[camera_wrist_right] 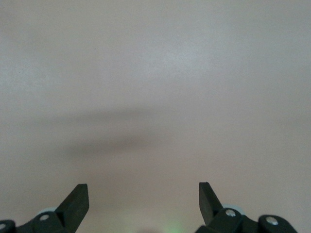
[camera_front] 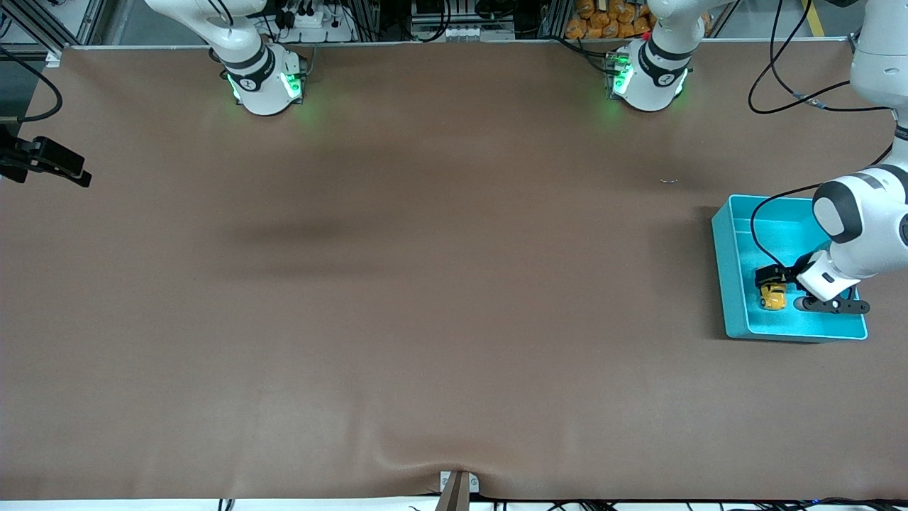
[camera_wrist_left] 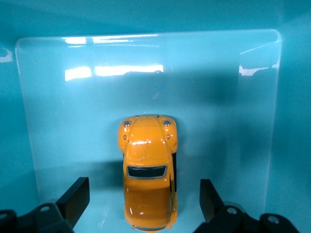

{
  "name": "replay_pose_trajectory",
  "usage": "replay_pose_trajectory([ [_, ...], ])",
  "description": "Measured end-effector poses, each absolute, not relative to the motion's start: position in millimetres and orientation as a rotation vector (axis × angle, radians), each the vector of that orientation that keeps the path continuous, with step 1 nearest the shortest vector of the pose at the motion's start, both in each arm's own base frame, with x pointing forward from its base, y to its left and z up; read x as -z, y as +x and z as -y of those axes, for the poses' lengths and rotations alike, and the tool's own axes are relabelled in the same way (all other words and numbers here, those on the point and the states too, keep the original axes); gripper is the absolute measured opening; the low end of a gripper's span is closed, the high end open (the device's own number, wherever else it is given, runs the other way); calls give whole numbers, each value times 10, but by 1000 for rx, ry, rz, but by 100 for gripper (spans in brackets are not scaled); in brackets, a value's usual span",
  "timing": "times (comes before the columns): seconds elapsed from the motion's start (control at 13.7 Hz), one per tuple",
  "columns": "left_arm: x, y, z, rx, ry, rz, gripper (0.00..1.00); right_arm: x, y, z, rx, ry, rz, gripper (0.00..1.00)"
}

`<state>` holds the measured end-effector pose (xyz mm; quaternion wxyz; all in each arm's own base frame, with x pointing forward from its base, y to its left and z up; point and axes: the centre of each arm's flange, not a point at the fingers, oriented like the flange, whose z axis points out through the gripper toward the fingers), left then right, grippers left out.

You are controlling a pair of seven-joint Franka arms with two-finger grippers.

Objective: Wind and store yellow beetle car

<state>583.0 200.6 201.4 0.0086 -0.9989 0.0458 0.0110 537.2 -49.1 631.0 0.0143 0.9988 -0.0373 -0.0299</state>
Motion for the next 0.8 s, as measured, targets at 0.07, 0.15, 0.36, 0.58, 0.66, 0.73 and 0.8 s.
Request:
replay_pose_trajectory([
  [0.07, -2033, 5842, -2010, -27, -3119, -143, 100, -6310, 5371, 497, 93, 3109, 118, 100],
  [0.15, -2070, 5860, -2017, -15, -3116, -143, 100, -6310, 5371, 499, 93, 3109, 118, 100],
  [0.36, -2293, 5915, -2032, 40, -3101, -141, 100, -6313, 5371, 500, 92, 3109, 118, 100],
  [0.58, -2623, 5925, -2025, 102, -3082, -142, 100, -6314, 5371, 501, 92, 3109, 119, 100],
  [0.66, -2718, 5903, -2012, 113, -3078, -141, 100, -6314, 5371, 501, 92, 3109, 119, 100],
  [0.73, -2803, 5876, -1990, 111, -3079, -132, 100, -6314, 5371, 501, 92, 3109, 119, 100],
  [0.8, -2891, 5855, -1957, 98, -3083, -114, 100, -6314, 5371, 501, 91, 3109, 119, 100],
])
